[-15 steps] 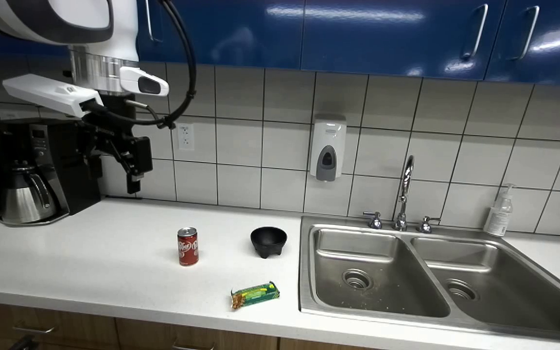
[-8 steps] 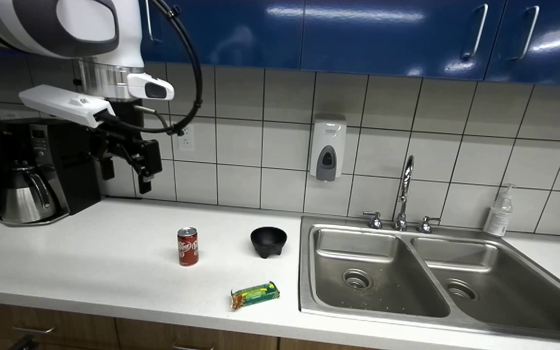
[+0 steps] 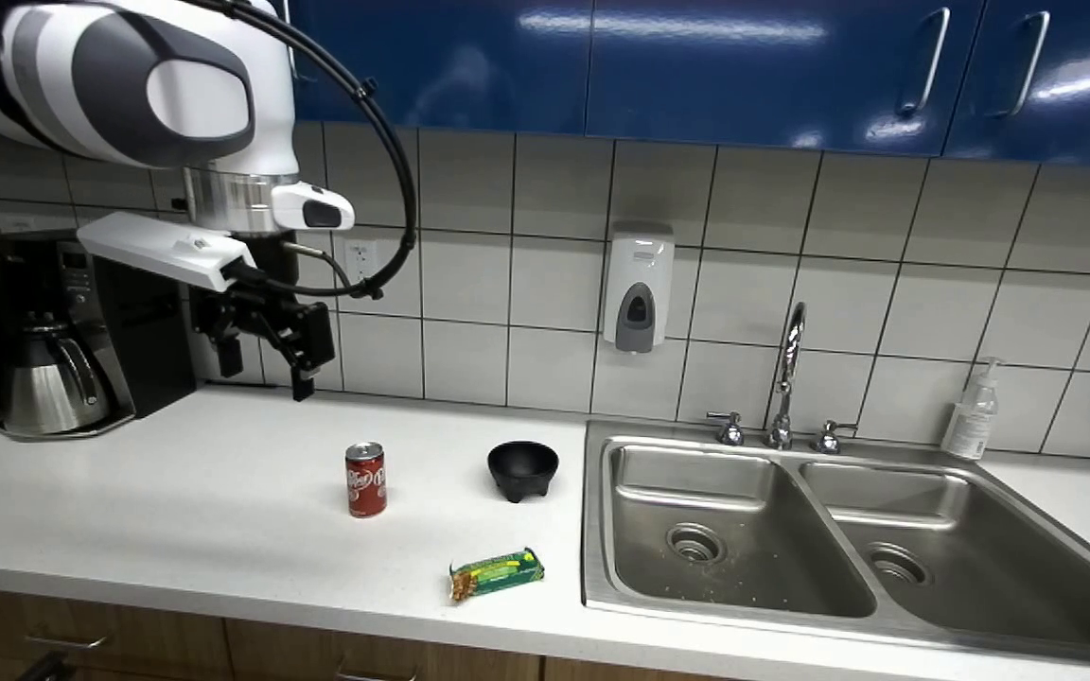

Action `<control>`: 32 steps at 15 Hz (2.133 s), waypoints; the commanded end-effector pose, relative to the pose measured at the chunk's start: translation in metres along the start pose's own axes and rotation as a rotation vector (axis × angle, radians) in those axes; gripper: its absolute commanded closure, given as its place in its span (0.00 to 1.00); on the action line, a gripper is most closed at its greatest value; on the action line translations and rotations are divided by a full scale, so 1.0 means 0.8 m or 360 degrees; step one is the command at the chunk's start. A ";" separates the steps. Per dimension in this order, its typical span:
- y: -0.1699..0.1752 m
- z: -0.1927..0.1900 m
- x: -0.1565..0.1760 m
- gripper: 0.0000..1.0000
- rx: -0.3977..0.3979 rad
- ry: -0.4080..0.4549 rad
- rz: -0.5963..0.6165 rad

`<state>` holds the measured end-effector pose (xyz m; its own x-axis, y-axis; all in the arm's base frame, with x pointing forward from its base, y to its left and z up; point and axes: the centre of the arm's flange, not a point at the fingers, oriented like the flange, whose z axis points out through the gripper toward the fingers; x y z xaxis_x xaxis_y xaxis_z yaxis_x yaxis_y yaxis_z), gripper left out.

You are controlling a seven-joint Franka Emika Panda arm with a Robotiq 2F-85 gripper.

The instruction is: Put the red can in the black bowl.

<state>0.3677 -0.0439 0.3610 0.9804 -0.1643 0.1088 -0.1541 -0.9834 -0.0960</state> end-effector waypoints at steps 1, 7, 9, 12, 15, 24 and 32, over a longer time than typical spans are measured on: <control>0.003 0.024 0.014 0.00 -0.0015 0.0003 -0.0058; 0.004 0.057 0.030 0.00 -0.0029 -0.0009 -0.0100; 0.003 0.068 0.038 0.00 -0.0030 -0.0012 -0.0110; 0.000 0.084 0.051 0.00 -0.0031 -0.0030 -0.0135; -0.005 0.100 0.066 0.00 -0.0038 -0.0040 -0.0156; -0.029 0.151 0.114 0.00 -0.0071 -0.0108 -0.0193; -0.044 0.192 0.150 0.00 -0.0082 -0.0156 -0.0214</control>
<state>0.4897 -0.0187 0.2337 0.9996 -0.0188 0.0197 -0.0181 -0.9992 -0.0351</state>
